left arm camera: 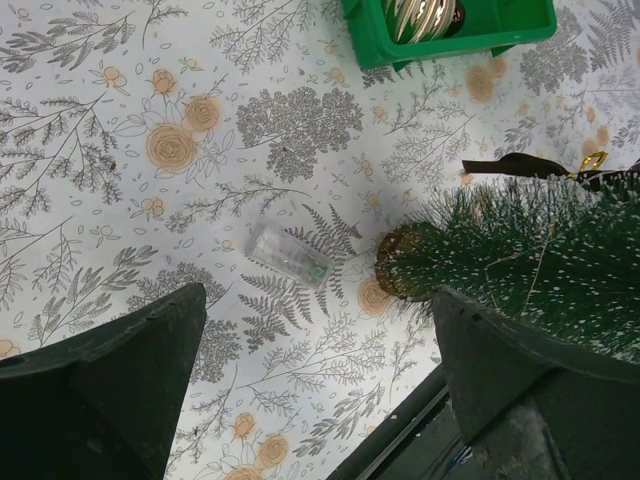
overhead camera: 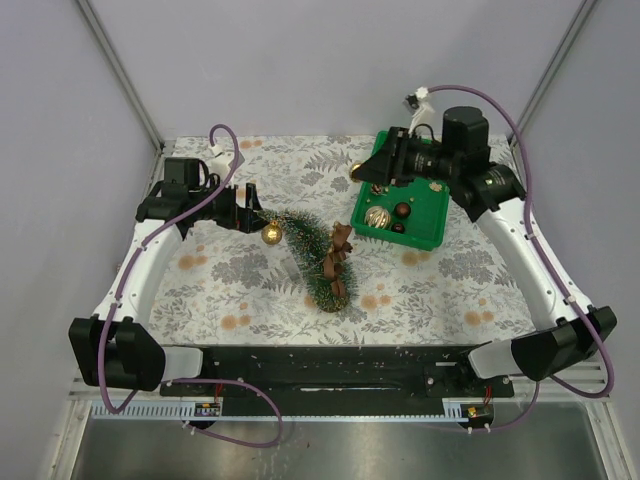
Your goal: Decorate the small christmas tree
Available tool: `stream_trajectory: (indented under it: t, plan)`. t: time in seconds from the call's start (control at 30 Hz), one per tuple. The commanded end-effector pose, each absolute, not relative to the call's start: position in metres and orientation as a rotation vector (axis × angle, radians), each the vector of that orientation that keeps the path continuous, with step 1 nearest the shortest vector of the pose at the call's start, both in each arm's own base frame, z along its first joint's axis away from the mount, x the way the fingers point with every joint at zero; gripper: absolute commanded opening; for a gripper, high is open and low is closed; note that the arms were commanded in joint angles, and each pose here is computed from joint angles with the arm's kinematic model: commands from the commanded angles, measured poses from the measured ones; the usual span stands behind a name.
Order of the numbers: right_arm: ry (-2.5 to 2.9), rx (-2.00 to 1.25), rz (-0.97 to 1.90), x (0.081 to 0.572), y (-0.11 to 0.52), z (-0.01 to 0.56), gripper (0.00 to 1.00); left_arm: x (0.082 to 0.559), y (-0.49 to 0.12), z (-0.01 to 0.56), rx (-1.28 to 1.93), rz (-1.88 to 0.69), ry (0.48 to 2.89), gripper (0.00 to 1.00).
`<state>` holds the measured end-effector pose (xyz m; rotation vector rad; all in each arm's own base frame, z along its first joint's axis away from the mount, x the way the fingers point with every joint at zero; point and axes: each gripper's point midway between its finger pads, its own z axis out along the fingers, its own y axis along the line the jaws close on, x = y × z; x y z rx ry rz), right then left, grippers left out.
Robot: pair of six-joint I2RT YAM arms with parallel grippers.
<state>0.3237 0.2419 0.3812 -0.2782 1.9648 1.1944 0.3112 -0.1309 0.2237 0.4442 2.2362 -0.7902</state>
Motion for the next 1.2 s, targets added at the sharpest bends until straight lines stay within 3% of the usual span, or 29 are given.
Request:
stream_trajectory:
  t: [0.0,0.3,0.43,0.6,0.73,0.8,0.9,1.17]
  plan:
    - [1.927,-0.497,1.236,0.289,0.268,0.404,0.34,0.315,-0.140,0.244,0.477,-0.832,2.150,0.99]
    - [1.834,-0.708,1.593,0.241,0.285,0.432,0.40,0.314,-0.139,0.241,0.486,-0.820,2.151,0.99]
    - [1.846,-0.676,1.575,0.246,0.284,0.428,0.40,0.314,-0.139,0.241,0.492,-0.818,2.147,0.99]
    - [1.975,-0.283,1.292,0.316,0.238,0.401,0.41,0.313,-0.137,0.240,0.499,-0.797,2.145,0.99]
    - [2.144,0.077,0.968,0.390,0.167,0.319,0.39,0.312,-0.136,0.240,0.496,-0.797,2.145,0.99]
    - [2.252,0.215,0.673,0.417,0.127,0.265,0.35,0.311,-0.136,0.239,0.497,-0.795,2.145,0.99]
    - [2.352,0.321,0.436,0.443,0.099,0.207,0.32,0.311,-0.135,0.238,0.498,-0.786,2.147,0.99]
    - [2.520,0.496,0.021,0.484,0.053,0.096,0.39,0.309,-0.134,0.239,0.507,-0.776,2.139,0.99]
